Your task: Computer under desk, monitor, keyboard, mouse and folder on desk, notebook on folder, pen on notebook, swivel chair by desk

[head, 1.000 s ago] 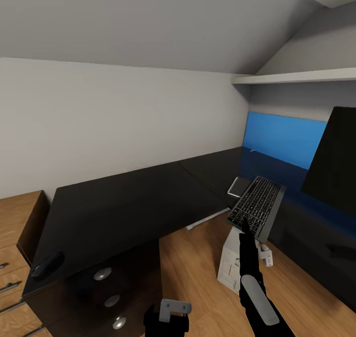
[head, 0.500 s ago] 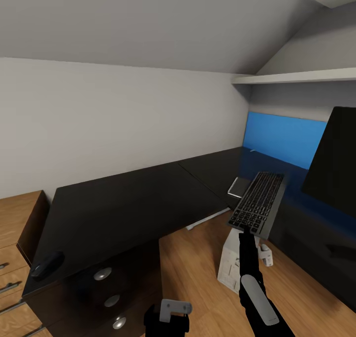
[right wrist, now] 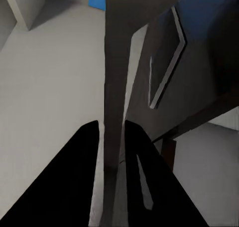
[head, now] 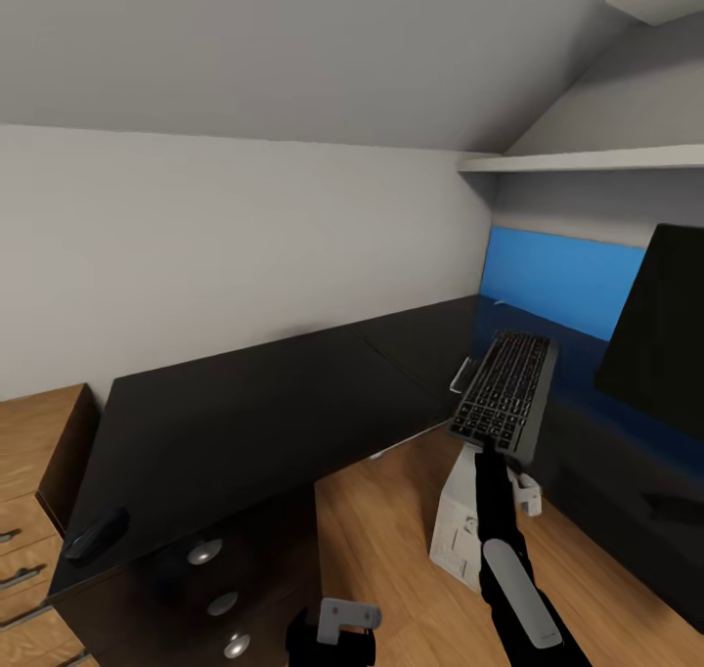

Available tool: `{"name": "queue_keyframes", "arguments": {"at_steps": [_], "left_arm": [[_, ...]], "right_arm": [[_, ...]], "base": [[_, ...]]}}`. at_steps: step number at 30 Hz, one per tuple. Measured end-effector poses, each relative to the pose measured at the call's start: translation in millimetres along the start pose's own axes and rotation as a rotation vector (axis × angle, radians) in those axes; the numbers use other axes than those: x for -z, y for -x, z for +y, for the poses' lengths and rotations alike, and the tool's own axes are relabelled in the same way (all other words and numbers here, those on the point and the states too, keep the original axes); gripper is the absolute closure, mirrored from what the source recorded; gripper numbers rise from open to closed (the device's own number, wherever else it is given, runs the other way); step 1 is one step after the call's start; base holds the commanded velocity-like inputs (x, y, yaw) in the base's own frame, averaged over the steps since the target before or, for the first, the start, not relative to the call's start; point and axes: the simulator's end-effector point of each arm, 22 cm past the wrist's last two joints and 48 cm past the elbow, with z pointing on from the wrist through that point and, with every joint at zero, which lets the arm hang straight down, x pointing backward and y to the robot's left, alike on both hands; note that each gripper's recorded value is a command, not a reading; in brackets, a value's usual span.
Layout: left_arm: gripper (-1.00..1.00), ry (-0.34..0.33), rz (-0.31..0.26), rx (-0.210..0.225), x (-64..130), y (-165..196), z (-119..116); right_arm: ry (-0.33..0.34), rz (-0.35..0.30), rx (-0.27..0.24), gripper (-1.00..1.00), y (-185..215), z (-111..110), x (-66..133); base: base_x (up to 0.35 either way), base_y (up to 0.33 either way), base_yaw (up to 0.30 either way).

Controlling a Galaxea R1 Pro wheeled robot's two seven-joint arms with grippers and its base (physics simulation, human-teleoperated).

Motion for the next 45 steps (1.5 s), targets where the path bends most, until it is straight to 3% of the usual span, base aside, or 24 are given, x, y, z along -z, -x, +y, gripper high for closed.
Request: {"name": "queue_keyframes", "arguments": {"at_steps": [4,13,16,22,24,35,45], "left_arm": [[-1.0,-0.002,0.001,-0.001,3.4,4.8,-0.5],[-1.0,-0.002,0.002,-0.001,3.3,4.2,-0.5],[-1.0,-0.002,0.002,-0.002,3.2,4.0,-0.3],[-1.0,-0.002,0.002,-0.003,3.2,4.1,-0.1],[-1.0,-0.002,0.002,-0.003,3.1,4.0,-0.1],[-1.0,0.002,-0.003,-0.002,3.6,5.6,1.8],[-1.0,0.0,-0.008,-0.005,4.7,7.0,0.5]], "right_arm": [[0.007,0.052,-0.029,1.0,-7.1,9.4,8.1],[0.006,0.095,-0.038,1.0,-16.0,9.5,12.5],[0.014,0.162,-0.052,1.0,-28.9,13.2,18.0],[0.003,0.372,-0.085,1.0,-69.9,17.7,35.2],[-0.003,0.402,-0.087,1.0,-75.4,17.2,37.8],[-0.013,0.425,-0.081,1.0,-79.6,16.9,40.3],[-0.029,0.429,-0.079,1.0,-81.7,16.0,41.8]], "base": [[0.0,0.0,0.0],[0.0,0.0,0.0],[0.0,0.0,0.0],[0.0,0.0,0.0],[-0.025,-0.002,0.033],[-0.101,-0.058,0.143],[-0.308,-0.001,0.094]]}}
